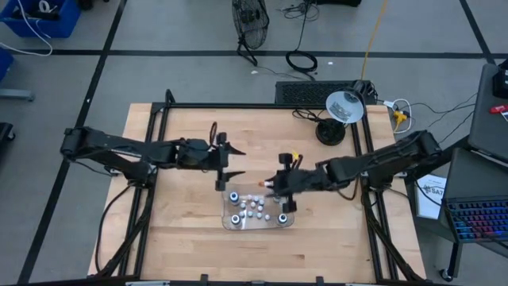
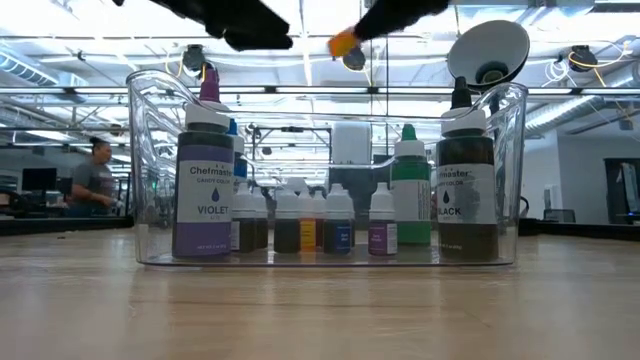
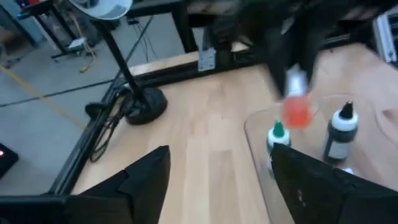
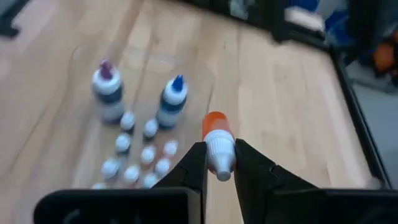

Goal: Pick & Place food coloring
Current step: Put the small orange food coloring bottle into the bin

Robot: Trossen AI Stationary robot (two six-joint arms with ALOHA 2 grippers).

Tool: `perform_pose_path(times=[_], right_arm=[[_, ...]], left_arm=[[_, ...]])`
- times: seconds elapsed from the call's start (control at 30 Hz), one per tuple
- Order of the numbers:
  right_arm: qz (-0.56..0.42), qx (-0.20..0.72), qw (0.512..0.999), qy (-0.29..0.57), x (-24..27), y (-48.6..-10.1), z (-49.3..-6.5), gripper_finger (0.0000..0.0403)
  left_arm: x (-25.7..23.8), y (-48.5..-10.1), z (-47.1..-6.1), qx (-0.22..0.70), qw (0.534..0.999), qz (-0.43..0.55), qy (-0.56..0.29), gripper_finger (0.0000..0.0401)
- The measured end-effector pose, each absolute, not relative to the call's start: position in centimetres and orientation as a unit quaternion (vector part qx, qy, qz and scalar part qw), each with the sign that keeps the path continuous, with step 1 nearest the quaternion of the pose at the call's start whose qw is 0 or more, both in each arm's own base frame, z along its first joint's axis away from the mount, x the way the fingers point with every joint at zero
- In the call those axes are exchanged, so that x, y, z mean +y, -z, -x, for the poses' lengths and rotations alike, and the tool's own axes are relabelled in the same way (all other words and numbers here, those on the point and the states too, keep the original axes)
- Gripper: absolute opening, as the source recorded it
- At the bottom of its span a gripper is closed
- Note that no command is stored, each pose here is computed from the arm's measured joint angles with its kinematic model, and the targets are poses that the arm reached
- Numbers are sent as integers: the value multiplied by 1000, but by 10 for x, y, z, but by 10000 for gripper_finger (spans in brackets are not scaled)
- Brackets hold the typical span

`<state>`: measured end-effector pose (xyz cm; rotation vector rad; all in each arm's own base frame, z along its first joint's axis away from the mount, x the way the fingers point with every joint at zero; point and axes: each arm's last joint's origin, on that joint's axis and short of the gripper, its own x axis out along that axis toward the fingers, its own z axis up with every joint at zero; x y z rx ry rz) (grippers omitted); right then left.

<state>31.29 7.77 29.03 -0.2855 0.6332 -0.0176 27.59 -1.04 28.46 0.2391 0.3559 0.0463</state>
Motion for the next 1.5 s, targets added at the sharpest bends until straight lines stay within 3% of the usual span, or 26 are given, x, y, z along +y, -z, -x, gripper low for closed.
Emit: perform_pose_path(times=[0.27,0.63,1.13,1.5], right_arm=[[113,438,891,32,110,-339,-338,41],[73,645,761,-13,127,-269,-399,41],[56,703,709,-4,117,-225,-412,41],[38,709,704,-20,114,-199,-411,41]], left_arm=[[-6,-285,-268,202,971,-124,-31,300],[0,-280,-268,222,965,-138,-35,296],[1,-280,-268,226,963,-143,-33,296],[1,-280,-268,225,963,-142,-33,296]])
